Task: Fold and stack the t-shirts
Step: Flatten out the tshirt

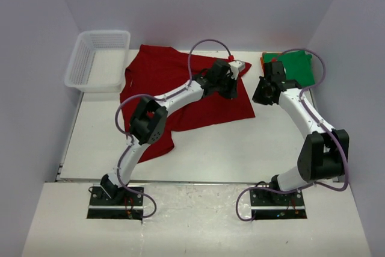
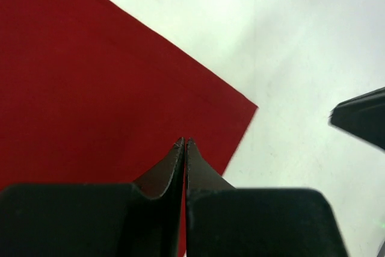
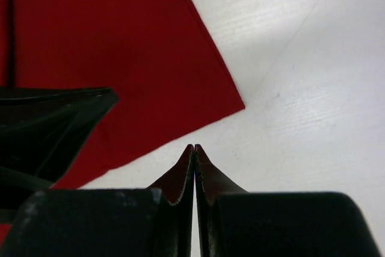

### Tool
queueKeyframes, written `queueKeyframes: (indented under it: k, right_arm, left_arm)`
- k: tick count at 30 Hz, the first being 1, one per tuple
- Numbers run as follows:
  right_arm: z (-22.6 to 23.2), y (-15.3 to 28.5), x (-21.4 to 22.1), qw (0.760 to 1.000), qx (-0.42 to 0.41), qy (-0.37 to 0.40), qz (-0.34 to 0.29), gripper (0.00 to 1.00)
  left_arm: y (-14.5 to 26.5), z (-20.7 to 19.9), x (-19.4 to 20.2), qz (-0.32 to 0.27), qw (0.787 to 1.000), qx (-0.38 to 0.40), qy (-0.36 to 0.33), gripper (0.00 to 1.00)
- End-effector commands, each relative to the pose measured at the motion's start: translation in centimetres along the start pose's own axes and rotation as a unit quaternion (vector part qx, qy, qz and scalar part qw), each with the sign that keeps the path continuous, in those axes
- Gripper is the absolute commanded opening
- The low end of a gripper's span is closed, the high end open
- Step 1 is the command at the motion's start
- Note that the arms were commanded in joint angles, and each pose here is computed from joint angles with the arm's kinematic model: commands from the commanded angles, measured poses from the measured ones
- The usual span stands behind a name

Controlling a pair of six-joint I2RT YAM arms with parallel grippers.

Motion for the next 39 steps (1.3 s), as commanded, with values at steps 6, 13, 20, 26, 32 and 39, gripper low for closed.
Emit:
queueKeyframes:
  k: [6,13,20,26,32,39]
  right_arm:
    - [0.0,-0.3,1.3,0.999,-0.036,-0.021,0.005,0.0]
    - [-0.1,-0.4,2.8,0.997,-0.067,-0.035,0.007,0.04]
    - [-0.2,0.4,3.4,0.995,-0.094,-0.043,-0.007,0.24]
    - [-0.6,0.5,4.7,0.994,-0.093,-0.055,0.028,0.69]
    - [-0.5,-0.1,9.7,0.982,-0.138,-0.07,0.107,0.51]
    - [0.1,0.3,13.4,0.991,-0.075,-0.015,0.106,0.38]
  left_arm:
    - [-2.8,-1.5,2.6,0.02,0.998,0.051,0.004,0.0]
    - [-3.4,0.4,6.6,0.069,0.997,-0.009,0.03,0.0]
    - [-2.4,1.8,11.0,0.122,0.987,-0.076,0.069,0.0]
    - [0.9,2.2,14.7,0.161,0.977,-0.11,0.091,0.0]
    - [3.9,1.9,15.8,0.163,0.976,-0.116,0.089,0.0]
    - [5.6,1.5,16.2,0.156,0.978,-0.107,0.086,0.0]
Point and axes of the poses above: each gripper's point midway between its finger pads, its own y axis back along the fingers, its own z axis along the line the jaws close on, x = y × z, the point moved 10 cm from there along y, back along the fingers, and after that the axes turned 1 degree about y, right-handed, at the moved point
